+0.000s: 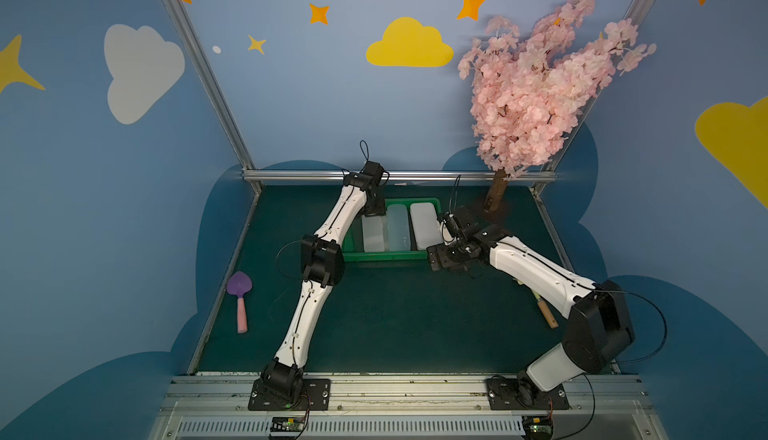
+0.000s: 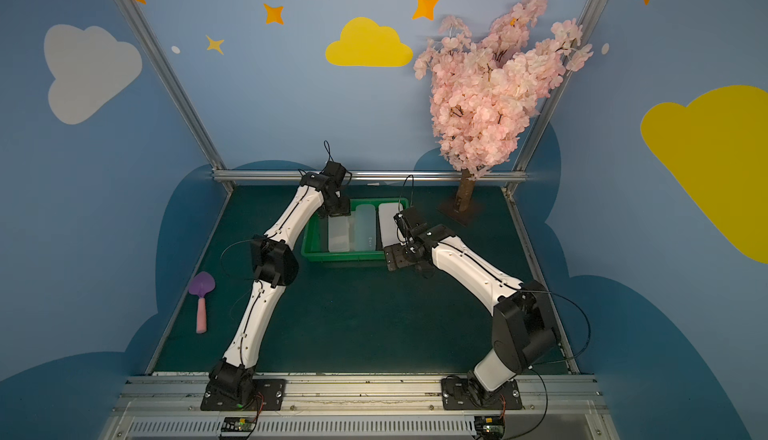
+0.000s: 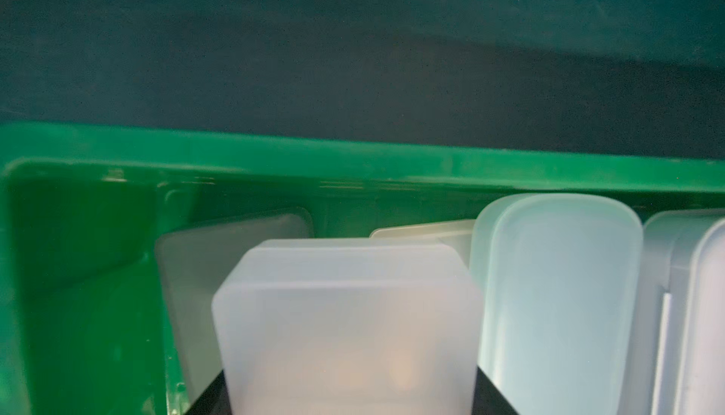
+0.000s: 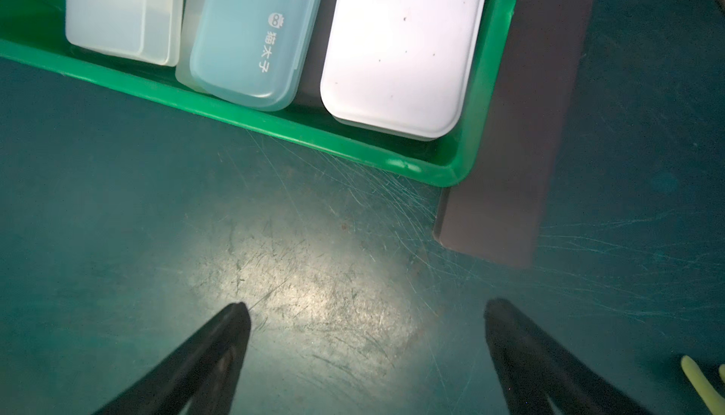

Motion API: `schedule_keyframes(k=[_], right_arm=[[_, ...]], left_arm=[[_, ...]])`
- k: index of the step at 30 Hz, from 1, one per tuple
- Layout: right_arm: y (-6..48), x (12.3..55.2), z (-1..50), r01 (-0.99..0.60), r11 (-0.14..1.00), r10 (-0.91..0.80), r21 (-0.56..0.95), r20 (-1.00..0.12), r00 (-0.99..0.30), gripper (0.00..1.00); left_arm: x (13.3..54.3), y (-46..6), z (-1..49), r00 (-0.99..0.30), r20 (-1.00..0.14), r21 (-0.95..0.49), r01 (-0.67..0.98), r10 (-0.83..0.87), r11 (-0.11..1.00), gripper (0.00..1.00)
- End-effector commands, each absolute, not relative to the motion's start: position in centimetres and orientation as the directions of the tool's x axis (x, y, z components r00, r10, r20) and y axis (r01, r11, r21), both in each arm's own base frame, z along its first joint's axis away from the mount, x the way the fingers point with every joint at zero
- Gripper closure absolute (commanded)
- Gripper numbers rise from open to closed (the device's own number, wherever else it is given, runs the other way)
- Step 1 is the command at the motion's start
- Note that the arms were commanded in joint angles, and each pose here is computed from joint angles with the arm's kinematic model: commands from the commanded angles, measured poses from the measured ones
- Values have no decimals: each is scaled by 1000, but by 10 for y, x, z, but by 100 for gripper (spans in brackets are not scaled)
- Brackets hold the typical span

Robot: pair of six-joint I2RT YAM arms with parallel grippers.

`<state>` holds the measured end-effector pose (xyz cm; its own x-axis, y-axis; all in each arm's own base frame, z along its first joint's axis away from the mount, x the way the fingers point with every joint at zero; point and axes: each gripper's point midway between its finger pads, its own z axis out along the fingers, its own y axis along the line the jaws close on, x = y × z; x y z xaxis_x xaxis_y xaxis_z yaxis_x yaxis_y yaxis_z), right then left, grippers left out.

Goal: Put the pencil case into the storage box
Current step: Place the pencil case at the storage box.

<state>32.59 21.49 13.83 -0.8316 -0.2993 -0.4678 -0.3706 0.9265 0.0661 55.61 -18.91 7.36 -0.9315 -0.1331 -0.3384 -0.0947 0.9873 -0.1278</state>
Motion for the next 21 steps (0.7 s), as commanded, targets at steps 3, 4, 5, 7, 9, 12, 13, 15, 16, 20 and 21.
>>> schedule_keyframes(k=[3,4,5,7,9,12,13,15,16,20,21], right_arm=[[213,321,138,-371,925,-301,76,-449,-841,3],[213,320,138,-370,926,-299,76,-450,-841,2],[212,320,139,-367,927,-297,76,-451,-842,2],[211,319,140,-360,930,-290,73,-454,-842,2],[208,319,141,-346,936,-277,72,-458,-845,2],[203,321,146,-308,949,-238,76,-471,-849,2],[201,322,148,-294,952,-223,80,-474,-852,2],[197,324,150,-271,958,-197,89,-480,-855,2],[195,325,152,-262,961,-189,88,-482,-855,2],[179,329,157,-197,977,-131,84,-493,-860,2],[174,329,157,-179,980,-113,88,-492,-863,2]], left_arm=[[549,-209,59,-951,-271,-216,-92,-150,972,40],[549,-211,58,-952,-268,-222,-86,-145,971,36],[548,-213,60,-953,-267,-230,-82,-144,970,33],[548,-215,64,-953,-271,-238,-72,-137,969,26],[548,-217,70,-951,-279,-246,-60,-130,967,21],[547,-223,78,-949,-291,-262,-39,-118,964,15],[548,-222,78,-949,-292,-263,-39,-119,964,14],[547,-221,80,-949,-293,-258,-39,-116,965,13],[546,-221,79,-950,-291,-255,-37,-114,966,13],[544,-216,86,-948,-303,-231,-30,-101,972,13],[543,-214,87,-947,-306,-217,-29,-97,976,14]])
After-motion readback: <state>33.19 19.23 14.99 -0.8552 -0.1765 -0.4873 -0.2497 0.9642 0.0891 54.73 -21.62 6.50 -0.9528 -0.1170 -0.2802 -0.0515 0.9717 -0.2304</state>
